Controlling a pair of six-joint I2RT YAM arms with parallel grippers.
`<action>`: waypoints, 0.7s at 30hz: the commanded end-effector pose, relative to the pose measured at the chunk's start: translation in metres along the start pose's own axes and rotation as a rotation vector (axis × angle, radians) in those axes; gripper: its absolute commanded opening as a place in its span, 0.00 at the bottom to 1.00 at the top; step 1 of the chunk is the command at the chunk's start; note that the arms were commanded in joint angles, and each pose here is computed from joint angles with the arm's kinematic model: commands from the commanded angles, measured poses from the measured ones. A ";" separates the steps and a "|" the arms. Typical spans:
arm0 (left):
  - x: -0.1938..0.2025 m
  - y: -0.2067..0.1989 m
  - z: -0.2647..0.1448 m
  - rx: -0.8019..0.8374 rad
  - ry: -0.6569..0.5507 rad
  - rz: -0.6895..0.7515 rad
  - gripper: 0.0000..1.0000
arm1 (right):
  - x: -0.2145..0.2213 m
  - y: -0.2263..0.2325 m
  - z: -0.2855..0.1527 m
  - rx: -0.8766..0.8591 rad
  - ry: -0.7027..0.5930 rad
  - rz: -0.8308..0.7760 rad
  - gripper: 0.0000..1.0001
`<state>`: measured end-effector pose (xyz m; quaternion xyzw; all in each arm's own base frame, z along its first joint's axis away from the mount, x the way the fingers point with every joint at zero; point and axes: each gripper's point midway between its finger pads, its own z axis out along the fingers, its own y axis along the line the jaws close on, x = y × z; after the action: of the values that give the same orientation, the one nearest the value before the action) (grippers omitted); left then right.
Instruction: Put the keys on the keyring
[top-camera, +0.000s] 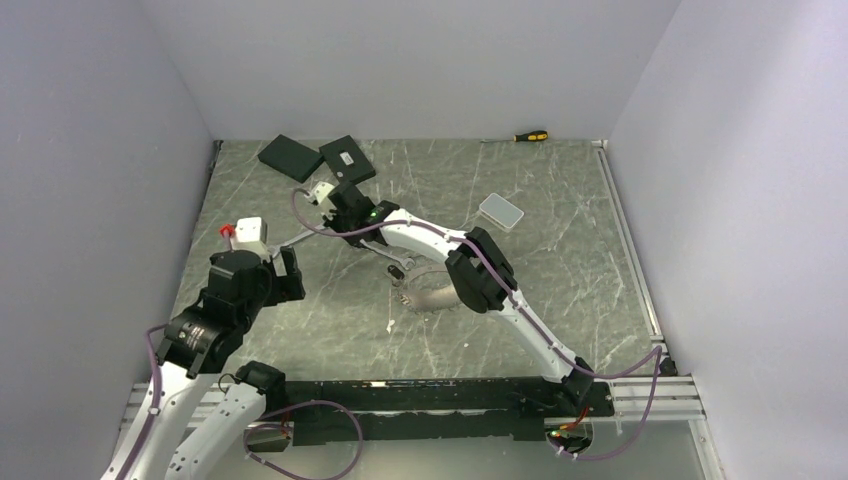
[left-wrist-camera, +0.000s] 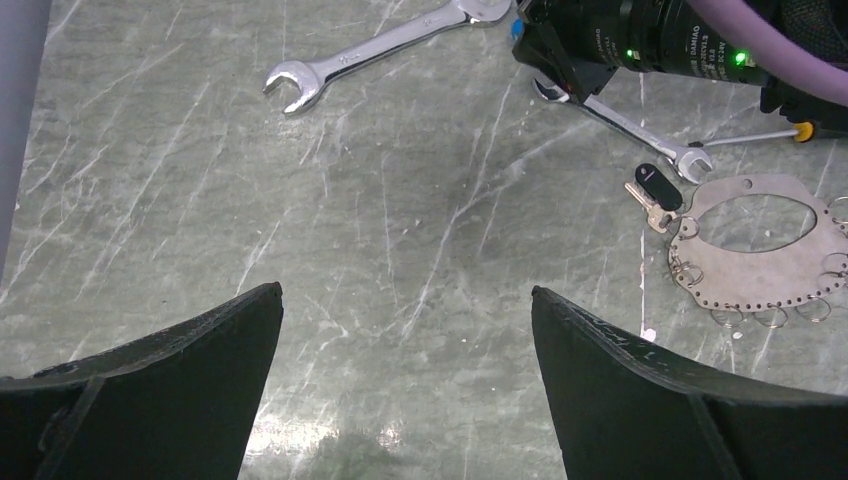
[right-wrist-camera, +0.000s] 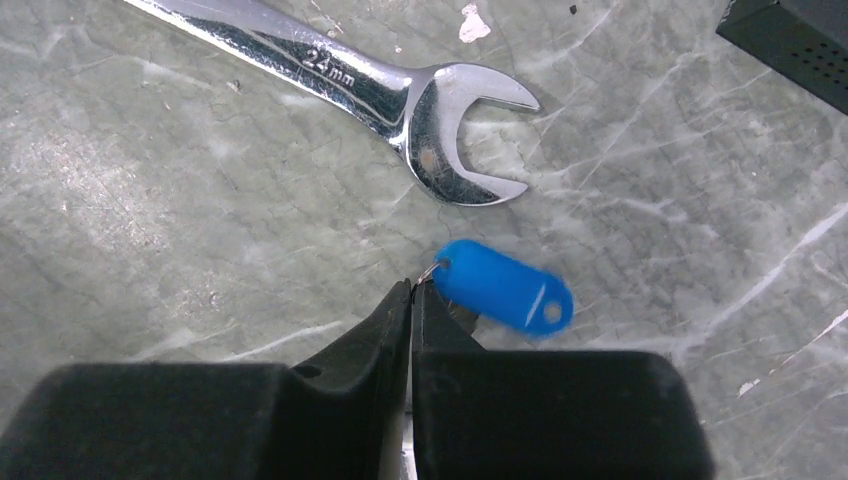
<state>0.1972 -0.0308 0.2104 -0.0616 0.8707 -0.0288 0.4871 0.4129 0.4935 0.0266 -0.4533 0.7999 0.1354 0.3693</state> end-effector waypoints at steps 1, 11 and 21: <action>-0.011 -0.002 0.002 -0.009 -0.029 -0.021 1.00 | 0.000 0.000 0.001 0.000 -0.016 -0.022 0.03; -0.011 -0.002 0.002 -0.004 -0.034 -0.020 0.99 | -0.022 0.001 -0.029 -0.003 -0.113 -0.039 0.00; -0.013 -0.006 -0.002 0.034 -0.056 -0.002 0.99 | -0.060 0.002 -0.087 0.003 -0.227 -0.049 0.00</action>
<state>0.1985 -0.0319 0.2078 -0.0591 0.8743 -0.0271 0.4810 0.3921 0.4709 0.0480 -0.4656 0.7818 0.1363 0.3918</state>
